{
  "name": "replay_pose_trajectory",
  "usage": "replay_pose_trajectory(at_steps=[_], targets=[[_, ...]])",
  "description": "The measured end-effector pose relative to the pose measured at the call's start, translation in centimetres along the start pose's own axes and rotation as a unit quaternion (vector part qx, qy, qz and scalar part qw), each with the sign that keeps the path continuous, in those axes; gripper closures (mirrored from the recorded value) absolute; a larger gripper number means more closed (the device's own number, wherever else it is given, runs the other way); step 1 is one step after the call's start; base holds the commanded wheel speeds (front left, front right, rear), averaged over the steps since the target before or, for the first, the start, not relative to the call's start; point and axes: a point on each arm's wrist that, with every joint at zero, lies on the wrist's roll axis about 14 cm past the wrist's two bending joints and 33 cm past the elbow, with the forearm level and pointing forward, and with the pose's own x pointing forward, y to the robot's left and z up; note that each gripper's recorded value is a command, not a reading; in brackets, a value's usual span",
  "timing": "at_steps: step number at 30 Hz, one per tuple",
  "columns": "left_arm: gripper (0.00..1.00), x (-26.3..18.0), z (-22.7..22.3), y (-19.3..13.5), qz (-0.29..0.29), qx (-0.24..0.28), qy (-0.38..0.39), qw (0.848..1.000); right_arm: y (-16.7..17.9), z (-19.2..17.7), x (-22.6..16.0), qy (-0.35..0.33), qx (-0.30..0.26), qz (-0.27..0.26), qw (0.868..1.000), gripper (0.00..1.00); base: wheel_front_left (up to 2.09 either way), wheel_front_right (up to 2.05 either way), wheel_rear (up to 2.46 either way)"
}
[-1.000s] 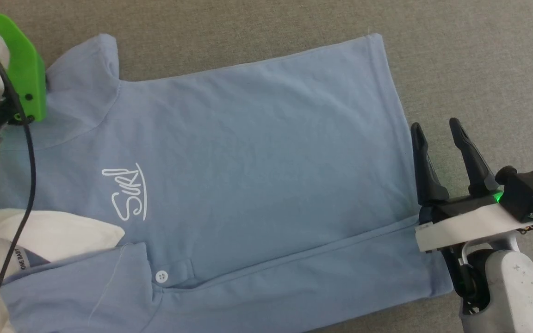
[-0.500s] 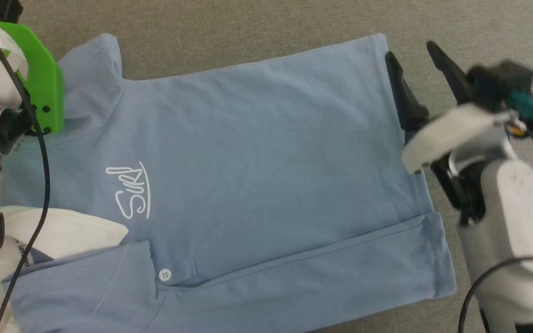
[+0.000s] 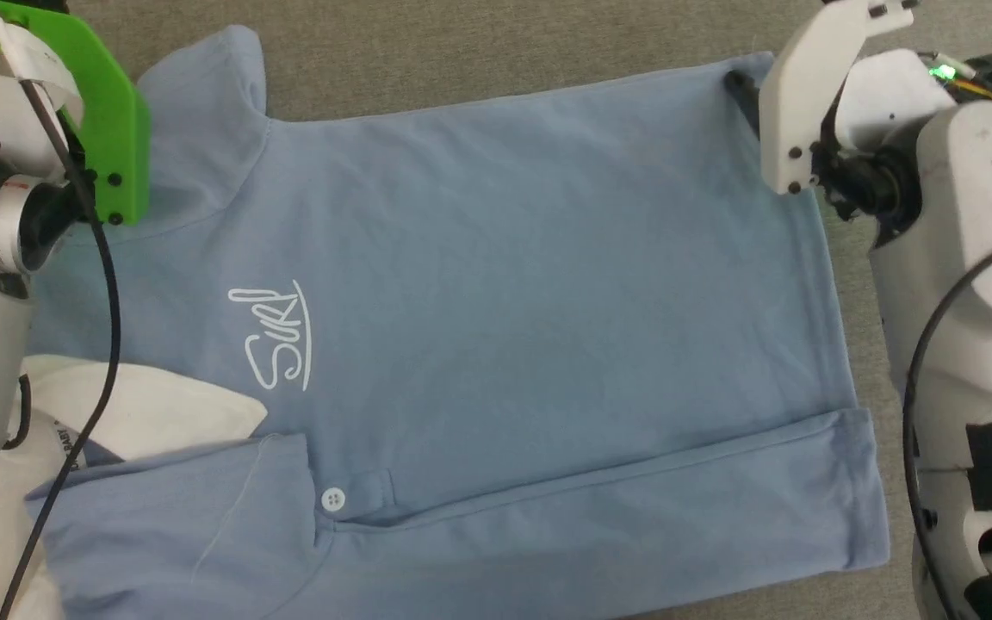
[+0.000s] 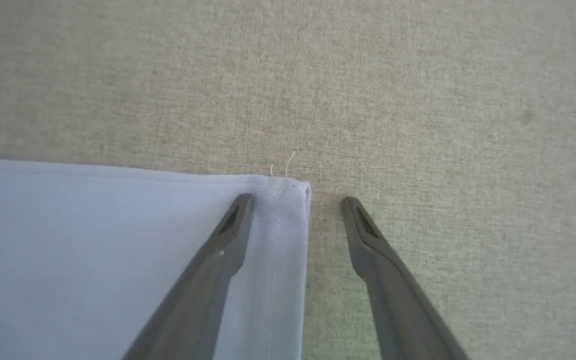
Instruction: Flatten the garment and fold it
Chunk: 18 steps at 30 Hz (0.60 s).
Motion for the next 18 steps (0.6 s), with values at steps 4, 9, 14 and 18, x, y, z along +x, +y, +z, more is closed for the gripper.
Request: replay_pose_trajectory(at_steps=[4, 9, 14, 18], targets=[[1.00, 0.0, 0.1, 0.1, -0.001, 0.001, -0.015, 1.000, 0.6, 0.3, 0.1, 0.020, -0.010, 0.001, 1.000, 1.00, 0.00, 0.00, 0.00], [1.00, -1.2, 2.1, 0.7, 0.018, 0.019, -0.093, 0.995, 1.3, 0.8, -0.8, -0.014, -0.008, 0.011, 1.000, 1.00, 0.00, 0.00, 0.00], [1.00, -3.6, 3.2, 0.1, 0.014, 0.015, -0.198, 0.980, 2.5, 1.5, -3.1, -0.113, -0.011, 0.035, 0.993, 1.00, 0.00, 0.00, 0.00], [1.00, -6.1, 2.3, -0.7, 0.008, 0.000, -0.255, 0.967, 2.1, 1.4, -5.8, -0.176, 0.003, 0.041, 0.984, 1.00, 0.00, 0.00, 0.00]])
